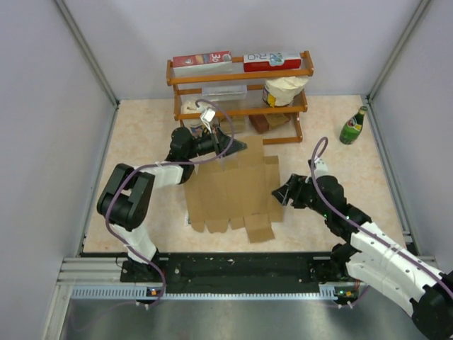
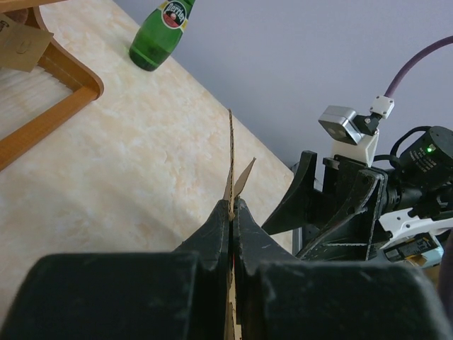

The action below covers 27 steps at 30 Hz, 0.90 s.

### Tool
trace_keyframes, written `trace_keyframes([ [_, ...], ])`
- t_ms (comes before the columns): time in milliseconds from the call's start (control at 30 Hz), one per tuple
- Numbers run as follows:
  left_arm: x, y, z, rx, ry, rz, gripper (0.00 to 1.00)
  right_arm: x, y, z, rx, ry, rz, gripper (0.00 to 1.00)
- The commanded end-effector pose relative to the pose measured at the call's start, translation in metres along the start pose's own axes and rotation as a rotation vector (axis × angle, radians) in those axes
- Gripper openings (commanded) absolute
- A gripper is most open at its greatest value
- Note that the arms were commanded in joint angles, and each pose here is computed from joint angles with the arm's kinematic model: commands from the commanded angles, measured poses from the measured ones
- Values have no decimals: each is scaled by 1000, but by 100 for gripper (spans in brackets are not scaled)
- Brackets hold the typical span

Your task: Fold the paper box

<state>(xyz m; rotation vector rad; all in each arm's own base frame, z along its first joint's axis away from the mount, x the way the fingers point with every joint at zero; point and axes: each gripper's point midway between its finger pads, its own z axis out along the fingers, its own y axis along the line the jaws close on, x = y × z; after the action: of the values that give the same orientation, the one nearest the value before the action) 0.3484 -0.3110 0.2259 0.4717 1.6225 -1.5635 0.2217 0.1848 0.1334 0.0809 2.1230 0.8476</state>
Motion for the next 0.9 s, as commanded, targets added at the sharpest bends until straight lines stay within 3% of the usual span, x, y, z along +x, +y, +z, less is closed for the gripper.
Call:
trace_keyframes([
  [0, -10, -11, -1, 58, -27, 46, 0, -20, -5, 7, 5, -93, -122, 69],
  [233, -14, -16, -10, 102, -26, 41, 0, -29, -10, 18, 4, -114, -250, 68],
  [467, -17, -18, -17, 148, -27, 30, 0, -36, -9, 28, -102, -143, -241, 67],
  [867, -17, -21, -19, 190, -28, 12, 0, -23, 5, 49, -266, -79, -265, 63],
])
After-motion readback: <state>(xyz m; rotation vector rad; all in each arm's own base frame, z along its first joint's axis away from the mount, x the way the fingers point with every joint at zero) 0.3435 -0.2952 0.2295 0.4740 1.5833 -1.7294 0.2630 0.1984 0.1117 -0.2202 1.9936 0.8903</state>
